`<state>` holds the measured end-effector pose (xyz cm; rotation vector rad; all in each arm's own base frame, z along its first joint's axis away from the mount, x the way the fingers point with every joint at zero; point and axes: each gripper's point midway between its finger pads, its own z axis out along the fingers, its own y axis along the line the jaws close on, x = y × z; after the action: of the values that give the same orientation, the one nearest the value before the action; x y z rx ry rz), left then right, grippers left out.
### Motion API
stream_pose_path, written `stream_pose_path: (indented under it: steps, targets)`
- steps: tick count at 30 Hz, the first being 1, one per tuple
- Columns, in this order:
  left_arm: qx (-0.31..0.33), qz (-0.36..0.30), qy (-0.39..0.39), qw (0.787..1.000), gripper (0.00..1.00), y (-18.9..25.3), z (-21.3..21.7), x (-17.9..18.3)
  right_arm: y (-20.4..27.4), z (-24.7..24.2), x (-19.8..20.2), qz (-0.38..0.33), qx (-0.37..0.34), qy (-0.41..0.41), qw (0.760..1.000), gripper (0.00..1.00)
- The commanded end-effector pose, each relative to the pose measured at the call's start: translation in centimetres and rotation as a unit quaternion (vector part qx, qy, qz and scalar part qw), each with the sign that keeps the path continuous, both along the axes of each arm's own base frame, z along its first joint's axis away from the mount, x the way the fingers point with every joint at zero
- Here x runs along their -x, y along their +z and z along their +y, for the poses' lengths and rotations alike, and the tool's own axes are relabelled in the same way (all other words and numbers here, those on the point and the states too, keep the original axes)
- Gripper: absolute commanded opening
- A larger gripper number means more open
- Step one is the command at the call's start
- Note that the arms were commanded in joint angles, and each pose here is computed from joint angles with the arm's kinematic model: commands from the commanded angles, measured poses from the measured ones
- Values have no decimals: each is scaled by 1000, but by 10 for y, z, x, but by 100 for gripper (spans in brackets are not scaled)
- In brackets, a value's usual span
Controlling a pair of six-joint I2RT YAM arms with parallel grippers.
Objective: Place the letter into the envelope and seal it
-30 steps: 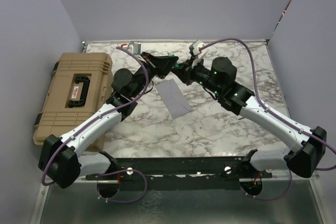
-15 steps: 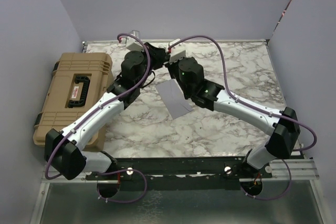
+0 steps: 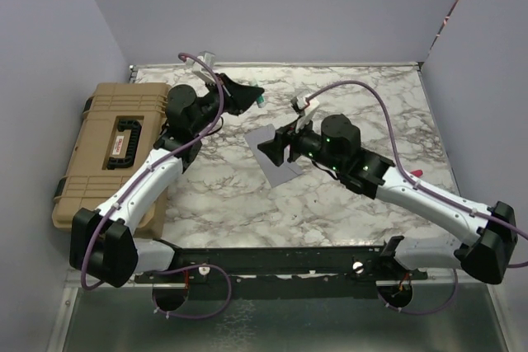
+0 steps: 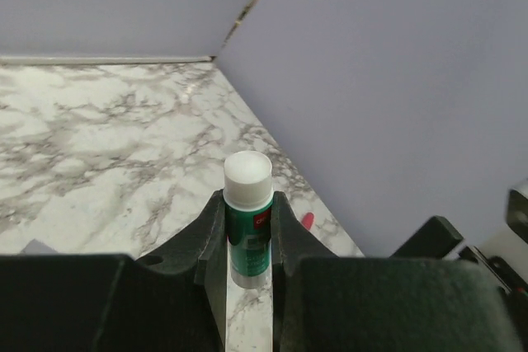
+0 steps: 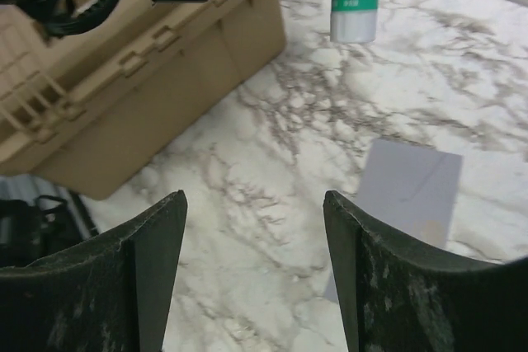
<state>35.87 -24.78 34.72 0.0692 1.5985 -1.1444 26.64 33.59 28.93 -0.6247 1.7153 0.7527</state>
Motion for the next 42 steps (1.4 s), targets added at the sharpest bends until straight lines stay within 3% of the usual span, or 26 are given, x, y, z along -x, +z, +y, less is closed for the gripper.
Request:
stream_pose_path:
  steps: [1,9,14,23,27,37,39,42]
  targets:
    - [8,-114,-171,979,0,29,-18,59,27,11,41,36,-126,77,988,71]
    - [-1,-193,-293,936,0,42,-23,115,53,-17,48,26,-238,37,970,70]
    - [-15,-232,-325,917,0,46,-22,136,54,-41,32,20,-275,-42,960,73]
    - [-13,-243,-361,900,0,47,-34,157,81,-7,50,-35,-224,77,971,72]
    - [-8,-245,-372,895,0,48,-42,165,91,-2,46,-50,-224,79,970,64]
    - [8,-245,-350,904,0,60,-42,164,84,7,51,-46,-202,108,972,18]
    - [10,-245,-345,906,0,61,-41,162,84,5,53,-47,-200,110,972,16]
    - [11,-243,-342,908,0,61,-42,158,84,2,55,-48,-194,109,974,21]
